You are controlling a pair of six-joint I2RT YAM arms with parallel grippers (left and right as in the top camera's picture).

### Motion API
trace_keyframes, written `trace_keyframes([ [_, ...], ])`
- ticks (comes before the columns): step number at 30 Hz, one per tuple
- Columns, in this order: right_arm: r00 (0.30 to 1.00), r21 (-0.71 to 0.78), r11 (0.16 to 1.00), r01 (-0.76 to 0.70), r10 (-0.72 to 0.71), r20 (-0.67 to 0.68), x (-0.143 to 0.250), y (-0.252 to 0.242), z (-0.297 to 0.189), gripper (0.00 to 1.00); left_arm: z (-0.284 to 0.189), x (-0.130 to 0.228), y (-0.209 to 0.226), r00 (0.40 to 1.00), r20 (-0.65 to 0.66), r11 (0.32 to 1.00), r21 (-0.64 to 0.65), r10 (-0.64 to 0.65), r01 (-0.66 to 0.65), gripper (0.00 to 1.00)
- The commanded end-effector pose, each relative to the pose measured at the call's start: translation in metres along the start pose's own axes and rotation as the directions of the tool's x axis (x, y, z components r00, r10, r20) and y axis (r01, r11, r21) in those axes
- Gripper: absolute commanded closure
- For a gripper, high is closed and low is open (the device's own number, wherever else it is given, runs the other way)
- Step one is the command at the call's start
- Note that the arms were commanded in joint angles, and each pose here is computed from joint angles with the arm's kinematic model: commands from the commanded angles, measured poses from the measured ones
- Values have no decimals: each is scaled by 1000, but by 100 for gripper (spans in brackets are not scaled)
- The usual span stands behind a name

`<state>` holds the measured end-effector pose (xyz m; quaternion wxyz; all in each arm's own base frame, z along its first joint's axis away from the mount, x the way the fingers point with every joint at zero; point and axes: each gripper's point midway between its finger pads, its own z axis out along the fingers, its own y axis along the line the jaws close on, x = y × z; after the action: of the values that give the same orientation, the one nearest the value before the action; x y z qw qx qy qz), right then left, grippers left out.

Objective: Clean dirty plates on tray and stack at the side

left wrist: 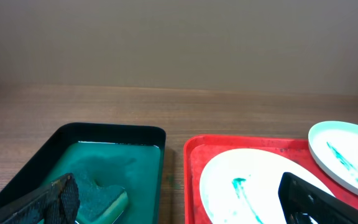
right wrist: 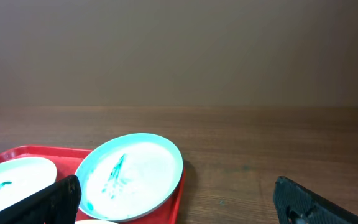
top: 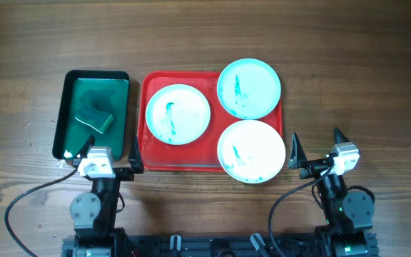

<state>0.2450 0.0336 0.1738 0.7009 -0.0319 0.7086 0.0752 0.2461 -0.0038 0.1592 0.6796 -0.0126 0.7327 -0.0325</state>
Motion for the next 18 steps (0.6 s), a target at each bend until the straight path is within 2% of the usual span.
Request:
trace_keyframes([
  [1, 1000, 15, 1000, 9, -9, 5, -1, -3, 0, 0, 0, 3, 0, 1000, -1, 1000, 1, 13, -13, 0],
  [6, 1000, 15, 1000, 9, -9, 5, -1, -3, 0, 0, 0, 2, -1, 1000, 3, 1000, 5, 13, -13, 0],
  [8, 1000, 15, 1000, 9, -9, 5, -1, -3, 0, 0, 0, 2, -10, 1000, 2, 998, 55, -1, 1, 0],
  [12, 1000, 2, 1000, 6, -6, 5, -1, 0, 0, 0, 0, -7, -11, 980, 22, 978, 69, -197, 196, 0],
  [14, 995, -68, 993, -101, 100, -8, 0, 12, 0, 0, -2, -19, -12, 951, 44, 950, 83, -307, 302, 0],
  [16, 973, -70, 971, -230, 227, -44, 6, 13, 1, 0, -5, -31, -18, 934, 52, 930, 121, -354, 346, 0],
  [18, 968, -91, 965, -246, 240, -71, 10, 18, 2, 0, -8, -42, -20, 924, 57, 920, 136, -378, 368, 0],
])
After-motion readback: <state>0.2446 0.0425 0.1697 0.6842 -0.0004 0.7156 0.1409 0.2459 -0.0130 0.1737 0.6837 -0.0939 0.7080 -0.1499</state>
